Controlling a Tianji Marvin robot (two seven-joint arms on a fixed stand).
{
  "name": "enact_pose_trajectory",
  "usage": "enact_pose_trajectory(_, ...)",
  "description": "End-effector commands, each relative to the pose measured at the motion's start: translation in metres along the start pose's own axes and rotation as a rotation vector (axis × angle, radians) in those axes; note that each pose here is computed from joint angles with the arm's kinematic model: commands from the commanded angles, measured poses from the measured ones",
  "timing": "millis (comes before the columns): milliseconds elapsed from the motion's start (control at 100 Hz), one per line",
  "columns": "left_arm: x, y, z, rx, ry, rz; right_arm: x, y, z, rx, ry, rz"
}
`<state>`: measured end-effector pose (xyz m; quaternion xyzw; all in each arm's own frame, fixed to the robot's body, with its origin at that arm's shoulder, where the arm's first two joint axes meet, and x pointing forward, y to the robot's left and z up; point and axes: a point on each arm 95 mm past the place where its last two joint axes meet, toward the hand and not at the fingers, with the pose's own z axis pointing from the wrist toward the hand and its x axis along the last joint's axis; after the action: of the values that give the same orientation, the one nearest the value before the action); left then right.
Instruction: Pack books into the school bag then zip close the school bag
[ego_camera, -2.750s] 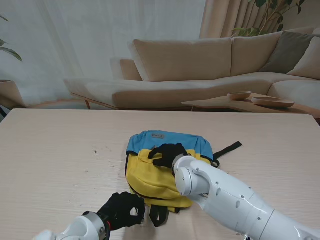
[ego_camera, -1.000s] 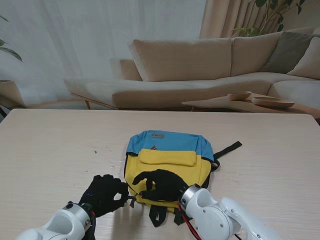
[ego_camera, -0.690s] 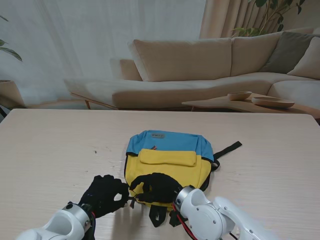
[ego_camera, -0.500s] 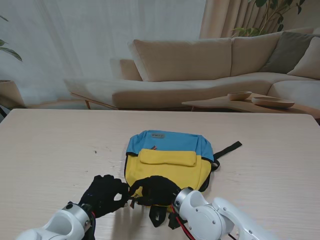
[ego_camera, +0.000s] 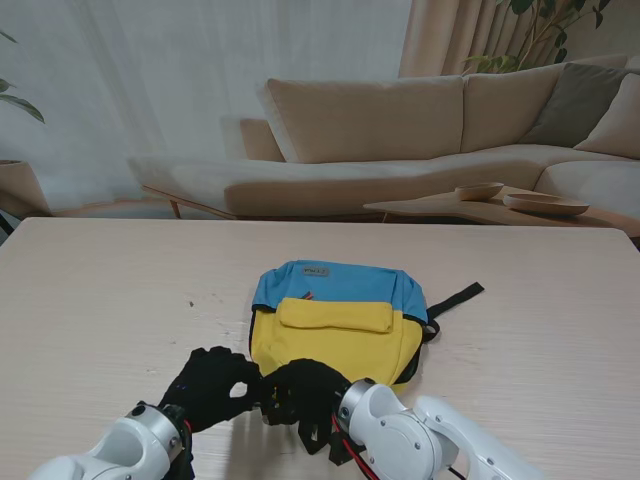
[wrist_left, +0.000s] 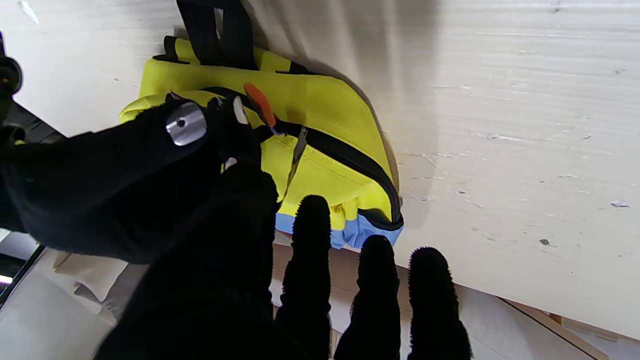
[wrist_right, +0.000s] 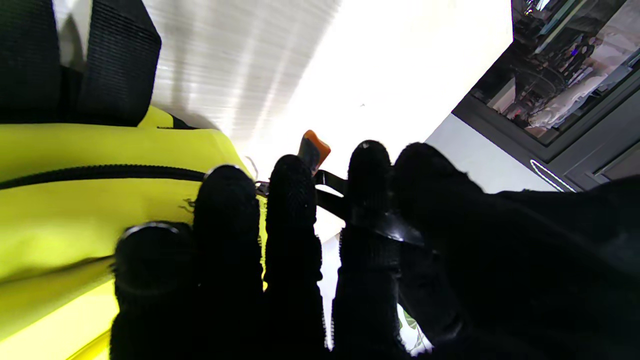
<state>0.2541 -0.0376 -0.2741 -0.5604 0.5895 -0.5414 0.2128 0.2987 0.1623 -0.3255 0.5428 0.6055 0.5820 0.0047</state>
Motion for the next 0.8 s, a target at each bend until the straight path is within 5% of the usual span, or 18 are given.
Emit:
enact_pose_trajectory(0,-0.002,0.001,-0.002,-0.004,0.003,-0.012,0.002,-0.011,0.000,0.029,0.005,0.008)
enact_pose_trajectory(320,-0.032,0.002,-0.007,0.077,0.009,0.075,-0.005,-0.008,-0.007,0.003,0.008,-0.001)
enact_pose_trajectory(790,-0.052,0.017,0.040,0.016,0.048,0.075,-0.017,-0.012,-0.016,0.009,0.015,-0.001)
